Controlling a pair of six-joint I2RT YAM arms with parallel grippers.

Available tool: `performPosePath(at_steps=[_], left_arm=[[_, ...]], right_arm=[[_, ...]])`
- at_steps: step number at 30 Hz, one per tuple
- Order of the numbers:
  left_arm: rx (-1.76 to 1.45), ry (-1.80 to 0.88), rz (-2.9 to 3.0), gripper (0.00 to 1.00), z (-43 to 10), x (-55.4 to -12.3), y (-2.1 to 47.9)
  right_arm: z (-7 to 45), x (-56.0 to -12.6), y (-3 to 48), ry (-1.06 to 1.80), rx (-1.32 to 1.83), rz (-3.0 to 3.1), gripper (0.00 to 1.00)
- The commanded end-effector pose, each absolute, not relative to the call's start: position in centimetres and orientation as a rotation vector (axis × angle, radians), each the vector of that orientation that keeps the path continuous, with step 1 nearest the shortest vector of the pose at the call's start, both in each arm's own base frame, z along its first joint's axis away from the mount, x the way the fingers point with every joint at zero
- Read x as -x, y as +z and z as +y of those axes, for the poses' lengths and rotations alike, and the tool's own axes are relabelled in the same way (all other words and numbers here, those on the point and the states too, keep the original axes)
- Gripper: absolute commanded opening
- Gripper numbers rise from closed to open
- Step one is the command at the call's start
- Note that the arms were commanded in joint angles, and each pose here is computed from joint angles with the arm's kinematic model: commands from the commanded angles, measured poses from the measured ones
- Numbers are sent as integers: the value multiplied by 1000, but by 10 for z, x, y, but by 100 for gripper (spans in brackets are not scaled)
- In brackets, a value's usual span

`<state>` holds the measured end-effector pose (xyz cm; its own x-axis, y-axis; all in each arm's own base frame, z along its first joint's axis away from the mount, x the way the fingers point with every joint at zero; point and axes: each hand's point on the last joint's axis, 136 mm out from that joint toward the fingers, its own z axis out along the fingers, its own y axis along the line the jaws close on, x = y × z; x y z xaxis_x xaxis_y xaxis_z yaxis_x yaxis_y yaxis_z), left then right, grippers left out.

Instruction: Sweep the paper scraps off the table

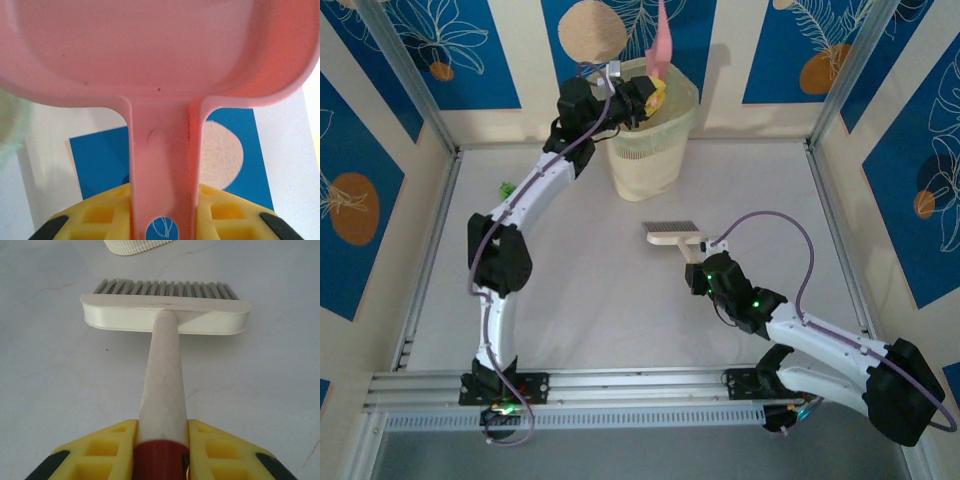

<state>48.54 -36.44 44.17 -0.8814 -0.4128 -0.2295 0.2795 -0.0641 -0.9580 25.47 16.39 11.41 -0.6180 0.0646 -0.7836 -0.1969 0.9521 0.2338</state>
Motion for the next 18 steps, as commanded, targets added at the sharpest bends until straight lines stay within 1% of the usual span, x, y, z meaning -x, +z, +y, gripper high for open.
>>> performPosePath(at_steps=[1, 5, 8, 9, 15, 18], left_arm=[[-156, -1969, 1692, 0, -370, -414, 494], [-247, -1883, 1732, 0, -373, -370, 485], [-259, -1730, 1809, 0, -361, -340, 466], [-252, -1652, 1853, 0, -356, -331, 452], [-181, -1175, 1965, 0, -293, -284, 389], [-113, -1010, 2020, 0, -255, -268, 351]], right_arm=[[167, -267, 142, 388, 66, 2118, 0], [166, -266, 142, 385, 62, 2117, 0], [165, -266, 143, 386, 61, 2114, 0], [165, -266, 144, 386, 57, 2109, 0], [164, -265, 146, 398, 56, 2092, 0], [166, -264, 146, 412, 60, 2093, 0]])
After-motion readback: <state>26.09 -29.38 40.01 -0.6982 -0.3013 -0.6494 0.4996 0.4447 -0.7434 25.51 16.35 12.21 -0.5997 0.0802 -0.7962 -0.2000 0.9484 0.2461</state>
